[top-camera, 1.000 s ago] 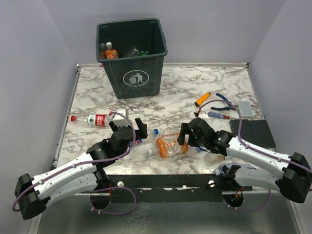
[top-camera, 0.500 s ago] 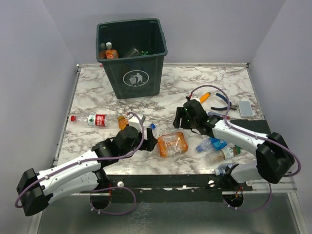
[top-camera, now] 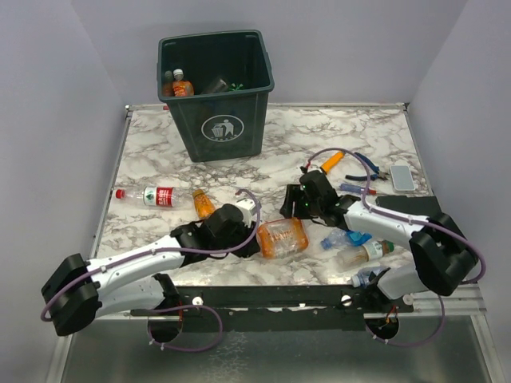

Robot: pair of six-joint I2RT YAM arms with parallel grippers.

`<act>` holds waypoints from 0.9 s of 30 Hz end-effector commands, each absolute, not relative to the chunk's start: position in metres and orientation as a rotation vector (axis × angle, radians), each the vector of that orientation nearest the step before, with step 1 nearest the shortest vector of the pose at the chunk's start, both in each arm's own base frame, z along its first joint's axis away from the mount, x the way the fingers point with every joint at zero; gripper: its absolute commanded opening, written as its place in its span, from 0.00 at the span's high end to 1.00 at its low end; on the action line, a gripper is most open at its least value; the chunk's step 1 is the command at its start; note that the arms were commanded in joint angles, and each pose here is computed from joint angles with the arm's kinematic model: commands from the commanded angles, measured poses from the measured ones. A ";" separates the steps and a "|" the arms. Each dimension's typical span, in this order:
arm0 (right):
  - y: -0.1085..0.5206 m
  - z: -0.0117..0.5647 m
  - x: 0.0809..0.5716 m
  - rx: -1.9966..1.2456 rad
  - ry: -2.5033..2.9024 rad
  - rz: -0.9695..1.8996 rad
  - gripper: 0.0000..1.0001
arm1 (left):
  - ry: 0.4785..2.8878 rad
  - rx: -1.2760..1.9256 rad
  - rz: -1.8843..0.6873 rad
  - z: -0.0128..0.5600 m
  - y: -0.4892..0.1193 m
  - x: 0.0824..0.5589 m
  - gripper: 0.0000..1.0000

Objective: Put the plastic bottles in the bin
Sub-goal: Pick up the plastic bottle from the corner of the board.

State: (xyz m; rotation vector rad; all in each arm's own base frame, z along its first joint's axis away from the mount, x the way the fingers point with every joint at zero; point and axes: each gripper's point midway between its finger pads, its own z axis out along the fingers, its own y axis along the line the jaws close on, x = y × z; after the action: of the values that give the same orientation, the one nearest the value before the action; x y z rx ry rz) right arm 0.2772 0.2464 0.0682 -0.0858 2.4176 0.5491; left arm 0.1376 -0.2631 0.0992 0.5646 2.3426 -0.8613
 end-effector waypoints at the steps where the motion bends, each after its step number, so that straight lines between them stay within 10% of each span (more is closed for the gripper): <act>1: 0.238 0.068 0.265 -0.055 2.414 0.572 0.36 | 2.385 0.712 -0.912 0.091 -0.277 0.125 0.81; 17: 0.212 0.060 0.221 0.073 2.419 0.666 0.35 | 2.397 0.423 -0.592 0.072 -0.294 0.199 0.96; 27: 0.203 0.071 0.222 0.169 2.398 0.641 0.13 | 2.271 0.317 -0.422 0.100 -0.294 0.245 0.94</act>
State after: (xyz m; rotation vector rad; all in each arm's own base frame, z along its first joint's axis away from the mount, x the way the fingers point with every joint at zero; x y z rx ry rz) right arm 0.2154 0.2087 0.0526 0.1166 2.4425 0.6618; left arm 0.2217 -0.3031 0.0792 0.4053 2.3631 -0.5210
